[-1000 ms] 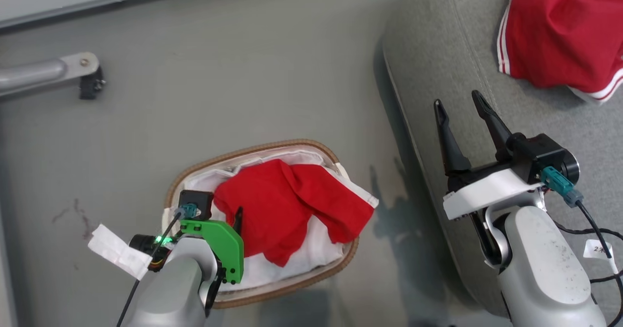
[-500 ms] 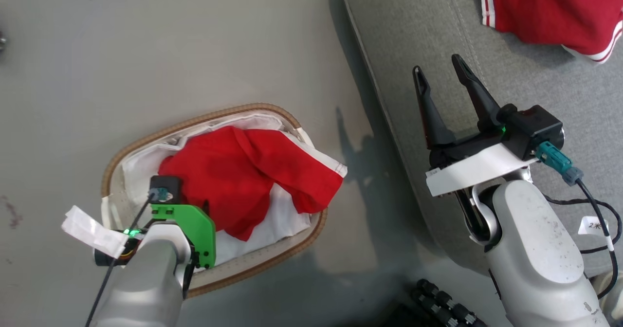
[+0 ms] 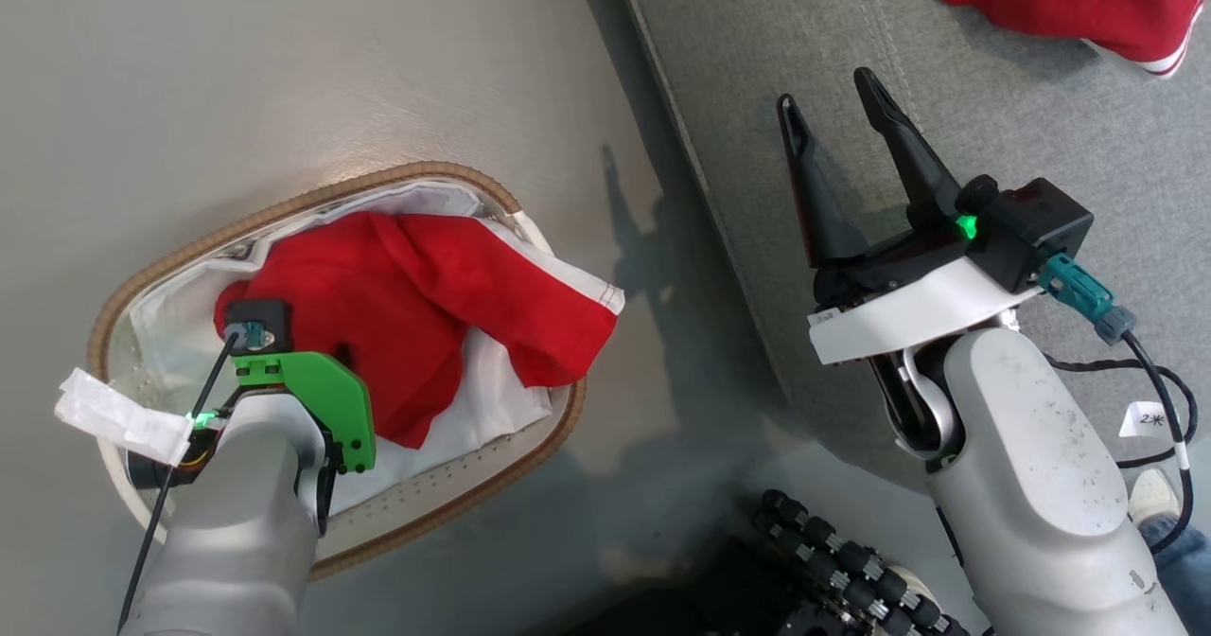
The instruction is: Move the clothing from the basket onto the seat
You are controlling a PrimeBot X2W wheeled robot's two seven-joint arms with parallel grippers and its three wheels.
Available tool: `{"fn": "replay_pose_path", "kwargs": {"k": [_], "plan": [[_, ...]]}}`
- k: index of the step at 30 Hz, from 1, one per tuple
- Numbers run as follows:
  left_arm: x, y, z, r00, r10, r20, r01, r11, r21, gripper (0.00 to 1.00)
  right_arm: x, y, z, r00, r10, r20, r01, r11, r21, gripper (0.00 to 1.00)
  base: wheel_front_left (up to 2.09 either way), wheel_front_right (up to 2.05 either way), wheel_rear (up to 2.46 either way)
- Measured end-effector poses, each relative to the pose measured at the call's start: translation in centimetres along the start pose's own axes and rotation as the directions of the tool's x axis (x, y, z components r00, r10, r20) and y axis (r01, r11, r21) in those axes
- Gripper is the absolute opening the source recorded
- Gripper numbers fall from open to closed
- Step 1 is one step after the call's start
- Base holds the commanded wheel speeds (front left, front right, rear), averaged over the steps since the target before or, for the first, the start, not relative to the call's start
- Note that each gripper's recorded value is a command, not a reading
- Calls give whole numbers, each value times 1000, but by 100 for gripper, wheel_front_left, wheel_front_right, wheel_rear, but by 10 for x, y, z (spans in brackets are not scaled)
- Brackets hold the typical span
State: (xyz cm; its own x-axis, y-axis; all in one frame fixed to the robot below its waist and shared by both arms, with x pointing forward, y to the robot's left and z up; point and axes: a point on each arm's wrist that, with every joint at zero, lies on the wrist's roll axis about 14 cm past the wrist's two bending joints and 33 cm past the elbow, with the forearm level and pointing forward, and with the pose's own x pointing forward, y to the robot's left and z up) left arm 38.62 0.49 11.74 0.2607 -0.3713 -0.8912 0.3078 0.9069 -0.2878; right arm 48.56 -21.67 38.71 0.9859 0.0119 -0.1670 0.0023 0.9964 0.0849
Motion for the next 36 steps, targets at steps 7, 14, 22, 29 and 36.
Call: {"fn": "replay_pose_path", "kwargs": {"k": [7,14,22,29,36], "plan": [[8,-12,-1,999,-35,-12,35,999,0,0,-2,-3,-3,1000,-8,-11,8,1000,4,100,0,0,0],[3,-17,5,999,-52,16,51,999,9,0,-3,-4,0,1000,-11,-6,11,1000,5,100,0,0,0],[-14,-31,30,987,-106,124,98,993,68,0,-6,-2,9,1000,-8,12,8,1000,-20,100,0,0,0],[-46,-47,65,952,-166,255,127,978,162,0,-20,-2,21,999,-17,27,18,999,-52,100,0,0,0],[-93,-61,100,902,-210,376,104,953,284,0,-44,1,32,999,-21,41,24,997,-70,100,0,0,0]]}}
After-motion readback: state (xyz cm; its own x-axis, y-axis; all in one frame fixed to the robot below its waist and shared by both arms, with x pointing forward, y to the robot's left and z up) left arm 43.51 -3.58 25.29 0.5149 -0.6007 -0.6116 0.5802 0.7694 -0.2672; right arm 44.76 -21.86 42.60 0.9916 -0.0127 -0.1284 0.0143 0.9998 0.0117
